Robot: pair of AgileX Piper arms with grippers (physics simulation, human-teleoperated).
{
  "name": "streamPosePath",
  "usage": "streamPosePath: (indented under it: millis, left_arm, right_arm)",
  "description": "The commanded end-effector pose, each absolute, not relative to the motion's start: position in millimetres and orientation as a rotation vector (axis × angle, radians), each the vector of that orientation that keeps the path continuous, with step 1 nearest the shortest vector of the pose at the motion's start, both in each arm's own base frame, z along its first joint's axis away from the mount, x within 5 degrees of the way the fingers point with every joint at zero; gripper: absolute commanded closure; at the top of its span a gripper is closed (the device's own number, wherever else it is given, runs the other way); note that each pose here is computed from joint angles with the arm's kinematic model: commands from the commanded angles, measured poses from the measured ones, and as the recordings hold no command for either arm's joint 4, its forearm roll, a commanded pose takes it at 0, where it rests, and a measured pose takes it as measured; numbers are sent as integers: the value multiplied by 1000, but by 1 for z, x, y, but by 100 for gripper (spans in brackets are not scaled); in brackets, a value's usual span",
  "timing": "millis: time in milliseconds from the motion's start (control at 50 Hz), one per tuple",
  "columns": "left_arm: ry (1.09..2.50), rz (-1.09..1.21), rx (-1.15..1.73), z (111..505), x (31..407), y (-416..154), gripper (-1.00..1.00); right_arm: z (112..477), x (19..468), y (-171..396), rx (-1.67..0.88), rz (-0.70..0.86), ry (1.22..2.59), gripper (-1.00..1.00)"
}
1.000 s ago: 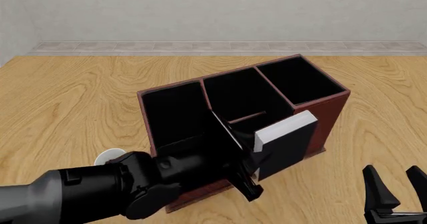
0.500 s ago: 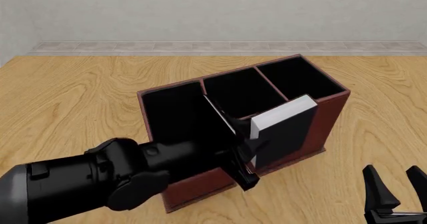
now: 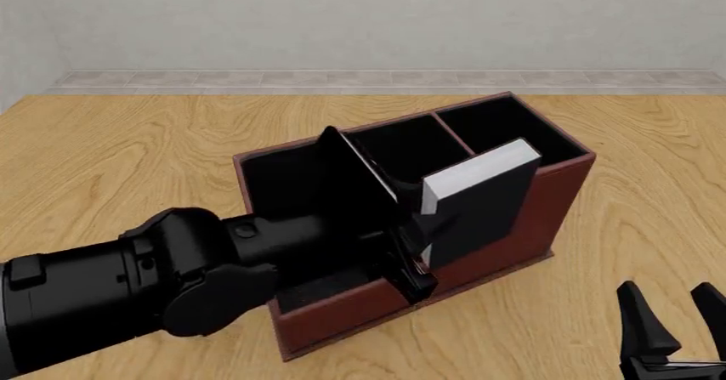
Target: Pick up the book and place it in the back compartment of the caddy.
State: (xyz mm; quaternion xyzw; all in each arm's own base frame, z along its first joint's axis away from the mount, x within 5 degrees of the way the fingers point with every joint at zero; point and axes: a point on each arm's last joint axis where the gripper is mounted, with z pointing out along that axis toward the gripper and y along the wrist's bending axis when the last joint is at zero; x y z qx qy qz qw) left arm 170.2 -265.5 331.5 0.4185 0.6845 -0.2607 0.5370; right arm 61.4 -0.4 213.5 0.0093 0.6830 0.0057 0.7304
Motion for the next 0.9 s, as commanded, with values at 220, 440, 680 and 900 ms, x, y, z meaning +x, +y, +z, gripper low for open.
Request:
streamPosePath:
  millis: [220,440,680,900]
  left_arm:
    - [1629,-569,976,337,175,-246,100]
    - [1638,-548,987,327,178,-246,100]
    - [1648,-545,979,315,182,-247,100]
    - [1664,-518,990,308,194,-255,100]
  right_arm:
    - [214,62,0,20,12,1504,-100]
    - [214,62,0,20,13,1504,-100]
    - [214,62,0,20,13,1504,-100]
    - [214,62,0,20,13,1504,-100]
